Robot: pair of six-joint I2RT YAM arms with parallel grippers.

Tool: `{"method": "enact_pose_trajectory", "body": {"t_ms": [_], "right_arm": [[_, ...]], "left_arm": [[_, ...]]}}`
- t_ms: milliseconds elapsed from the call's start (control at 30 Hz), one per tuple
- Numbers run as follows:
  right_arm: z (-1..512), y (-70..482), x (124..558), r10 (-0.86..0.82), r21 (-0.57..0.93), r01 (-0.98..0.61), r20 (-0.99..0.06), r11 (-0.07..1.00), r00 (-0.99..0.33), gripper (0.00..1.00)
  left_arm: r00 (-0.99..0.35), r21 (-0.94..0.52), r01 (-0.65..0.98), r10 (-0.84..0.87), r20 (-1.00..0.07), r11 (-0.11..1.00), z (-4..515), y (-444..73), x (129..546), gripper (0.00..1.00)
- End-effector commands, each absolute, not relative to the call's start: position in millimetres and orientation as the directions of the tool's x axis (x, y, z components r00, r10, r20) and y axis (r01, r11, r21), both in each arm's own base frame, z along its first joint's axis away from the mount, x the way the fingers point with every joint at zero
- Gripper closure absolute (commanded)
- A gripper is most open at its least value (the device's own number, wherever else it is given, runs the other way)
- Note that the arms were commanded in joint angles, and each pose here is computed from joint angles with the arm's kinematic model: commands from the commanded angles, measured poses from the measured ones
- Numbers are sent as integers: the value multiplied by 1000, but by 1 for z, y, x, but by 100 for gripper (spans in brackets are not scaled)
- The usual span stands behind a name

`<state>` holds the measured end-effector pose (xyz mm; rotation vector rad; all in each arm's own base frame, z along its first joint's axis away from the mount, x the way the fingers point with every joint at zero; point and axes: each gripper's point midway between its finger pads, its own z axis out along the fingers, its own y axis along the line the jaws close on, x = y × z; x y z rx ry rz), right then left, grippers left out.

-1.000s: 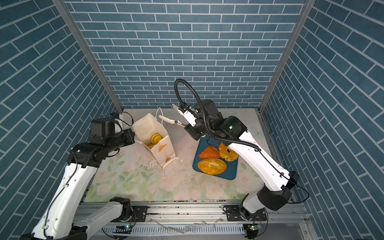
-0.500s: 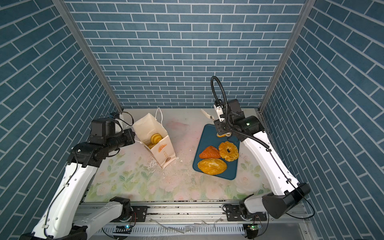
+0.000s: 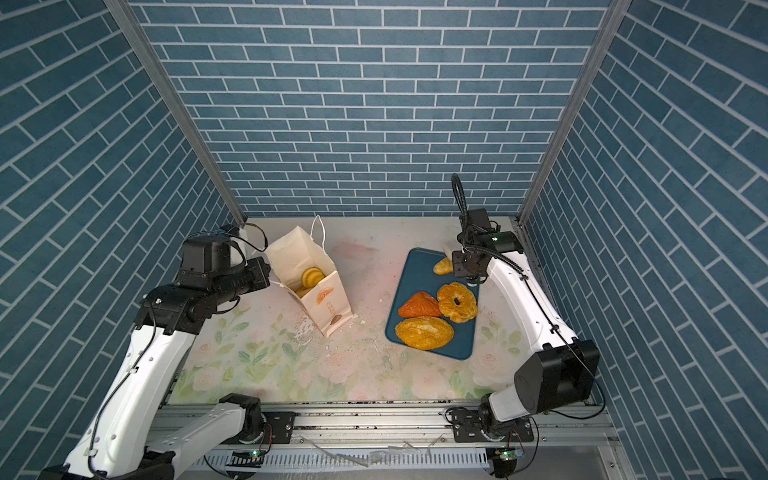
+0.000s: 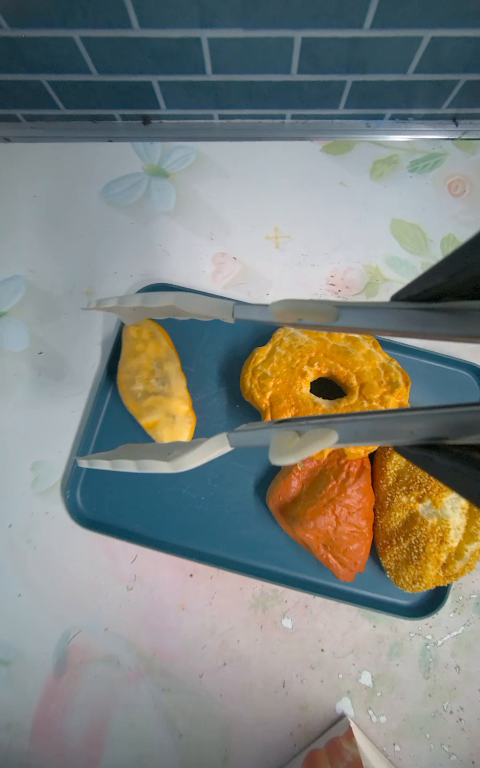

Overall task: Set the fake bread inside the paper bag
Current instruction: 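Withdraw the empty tongs with the right gripper back over the tray, then lower the tongs onto the elongated yellow bun and squeeze them closed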

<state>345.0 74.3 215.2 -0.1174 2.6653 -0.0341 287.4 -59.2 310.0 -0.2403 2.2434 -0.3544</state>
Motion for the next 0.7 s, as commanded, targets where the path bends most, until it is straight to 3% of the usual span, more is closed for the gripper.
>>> {"method": "enact_pose_trajectory", "body": {"t_ms": [0,667], "right_arm": [[207,68,351,16,13,11,-456,1000,-890,52],[155,63,388,260,211,185,-424,960,-868,51]], "left_arm": [[-633,-325,-53,-284,-721,944,309,-59,289,90],[-627,-315,-55,-278,-728,948,312,-57,290,90]]}}
